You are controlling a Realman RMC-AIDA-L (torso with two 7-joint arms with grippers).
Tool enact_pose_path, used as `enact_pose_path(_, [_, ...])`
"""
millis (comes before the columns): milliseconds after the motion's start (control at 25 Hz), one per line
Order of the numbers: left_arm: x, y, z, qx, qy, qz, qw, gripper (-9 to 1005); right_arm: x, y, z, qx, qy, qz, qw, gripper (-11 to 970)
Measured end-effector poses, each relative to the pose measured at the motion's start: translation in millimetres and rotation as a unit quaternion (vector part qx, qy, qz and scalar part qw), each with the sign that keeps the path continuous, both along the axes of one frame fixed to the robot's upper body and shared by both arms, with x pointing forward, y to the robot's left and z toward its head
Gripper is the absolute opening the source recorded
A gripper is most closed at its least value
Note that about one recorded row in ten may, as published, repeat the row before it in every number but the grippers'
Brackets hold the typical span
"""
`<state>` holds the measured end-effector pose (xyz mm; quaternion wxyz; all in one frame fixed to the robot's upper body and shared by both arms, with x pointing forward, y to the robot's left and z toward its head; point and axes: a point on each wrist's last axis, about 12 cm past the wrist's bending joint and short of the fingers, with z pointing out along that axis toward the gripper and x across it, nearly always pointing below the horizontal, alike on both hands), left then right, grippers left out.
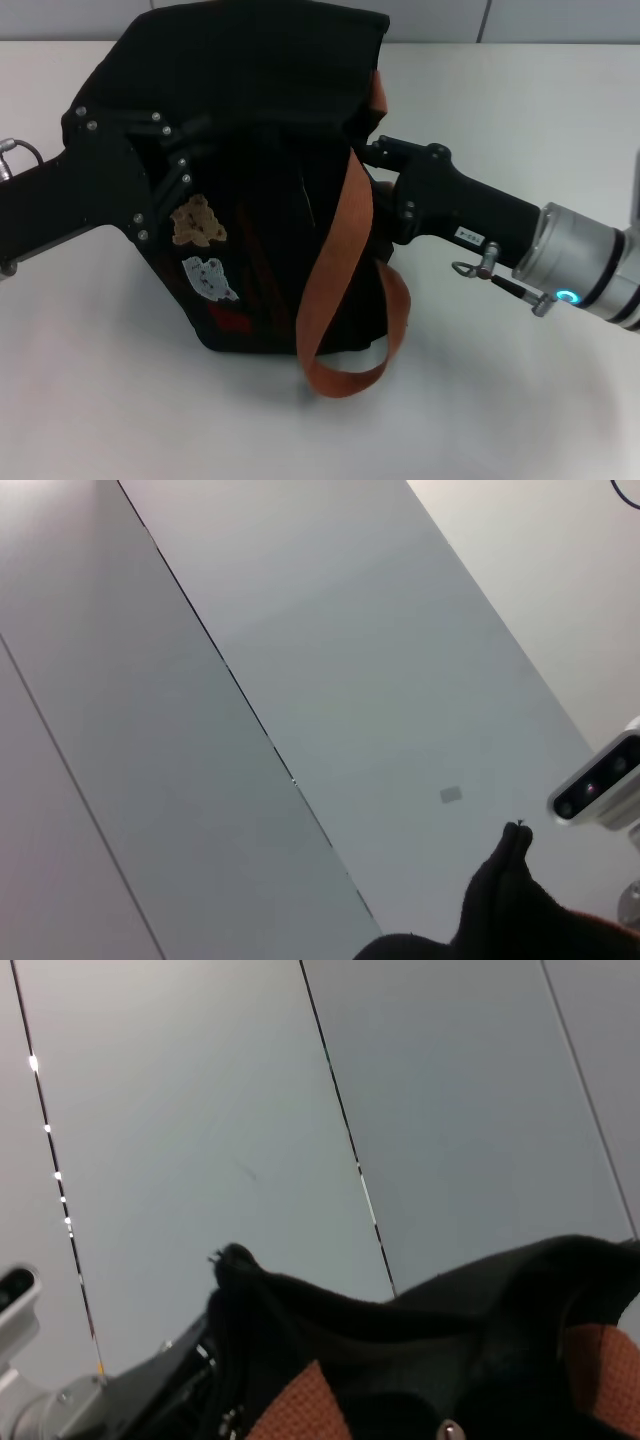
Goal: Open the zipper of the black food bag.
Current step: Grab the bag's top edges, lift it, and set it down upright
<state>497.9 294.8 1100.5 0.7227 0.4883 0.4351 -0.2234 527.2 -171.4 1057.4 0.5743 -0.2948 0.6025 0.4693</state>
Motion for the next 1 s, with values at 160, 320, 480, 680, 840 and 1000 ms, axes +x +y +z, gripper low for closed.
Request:
enact_pose_path(160, [-2.8,-1.1,1.4,-0.006,-0.004,-0.012,1.000,71,4.3,5.8,1.0,-0.008,0.001,0.003,1.000,320])
enact_pose_path(320, [-3.7,-1.0,1.2,-0.007,-0.003,-0.014,1.000,71,5.1,7.6,2.0,-0.008,0.000,0.006,1.000,315])
enact_pose_path(480, [-4.1,-1.4,1.6,-0.008,-0.004,-0.017,1.000,71,5.1,8.1,1.6,-0.010,0.001,0.007,1.000,221])
enact_pose_path(680, [-3.5,-1.9,2.0,-0.007,-0.005,-0.018,1.000,71,5.6,8.8,0.7,-0.013,0.006,0.008,1.000,89])
enact_pose_path(840, [-3.0,-2.2,2.3,-0.007,-0.006,-0.019,1.000,71,5.2,8.4,0.3,-0.013,0.007,0.007,1.000,-4])
enact_pose_path(1000, [-2.4,-2.0,2.4,-0.007,-0.006,-0.016,1.000,71,3.9,7.7,0.4,-0.009,0.006,0.008,1.000,-3])
